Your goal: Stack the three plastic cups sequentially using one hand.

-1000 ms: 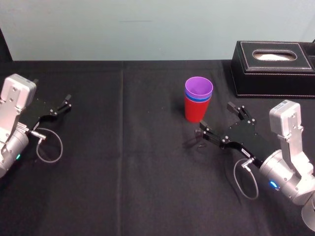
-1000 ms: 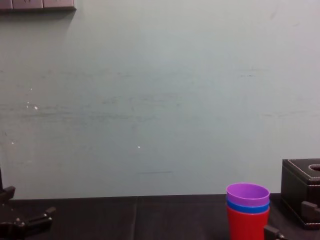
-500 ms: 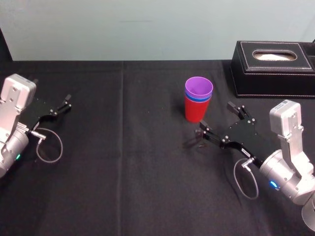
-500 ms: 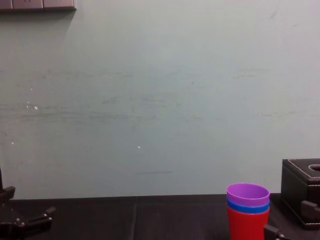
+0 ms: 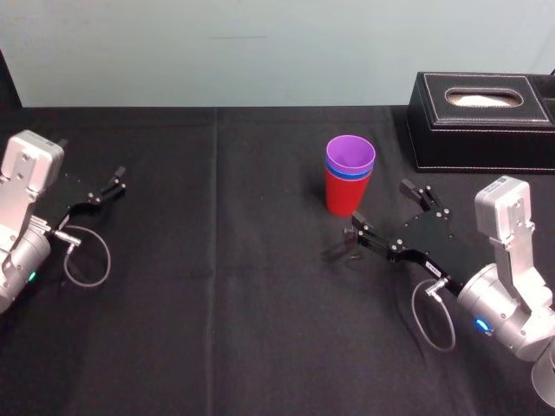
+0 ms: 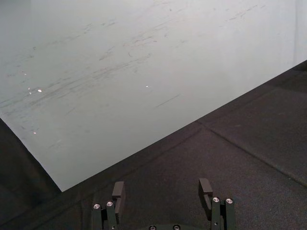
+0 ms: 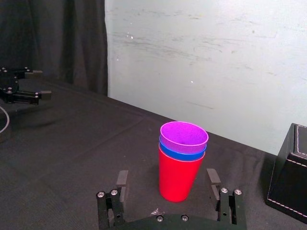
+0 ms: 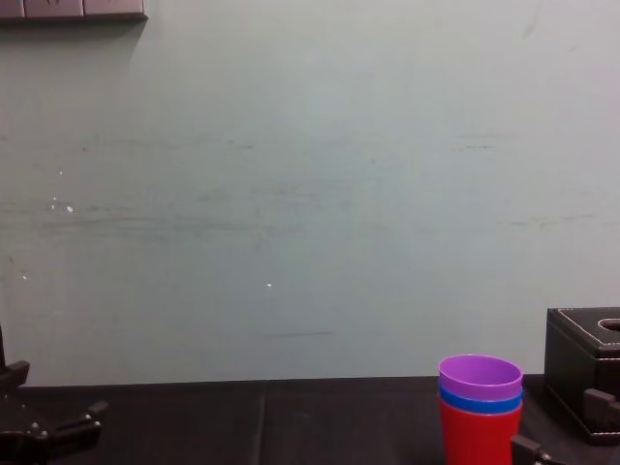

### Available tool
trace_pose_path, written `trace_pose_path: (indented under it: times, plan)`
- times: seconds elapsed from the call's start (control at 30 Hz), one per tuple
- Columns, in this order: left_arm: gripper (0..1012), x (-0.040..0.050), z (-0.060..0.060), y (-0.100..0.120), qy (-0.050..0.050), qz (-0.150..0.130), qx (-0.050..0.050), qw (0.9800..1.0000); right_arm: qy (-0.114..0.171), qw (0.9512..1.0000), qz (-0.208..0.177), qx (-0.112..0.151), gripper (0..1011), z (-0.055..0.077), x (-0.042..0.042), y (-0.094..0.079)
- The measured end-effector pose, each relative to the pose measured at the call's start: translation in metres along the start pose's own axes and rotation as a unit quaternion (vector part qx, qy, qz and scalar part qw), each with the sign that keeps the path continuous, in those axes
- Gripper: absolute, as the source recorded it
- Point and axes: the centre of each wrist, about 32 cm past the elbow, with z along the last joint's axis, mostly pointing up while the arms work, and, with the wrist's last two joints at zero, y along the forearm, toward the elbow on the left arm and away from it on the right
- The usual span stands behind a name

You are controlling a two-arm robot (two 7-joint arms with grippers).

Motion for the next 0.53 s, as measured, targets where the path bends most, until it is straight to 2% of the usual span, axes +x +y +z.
trace_pose_path:
  times: [0.53]
  plan:
    - [1005, 0.0000, 0.0000, 0.0000, 0.000, 0.000, 0.000, 1.0000, 0.000, 1.0000, 0.000, 0.000, 1002, 0.0000, 0.0000, 0.0000]
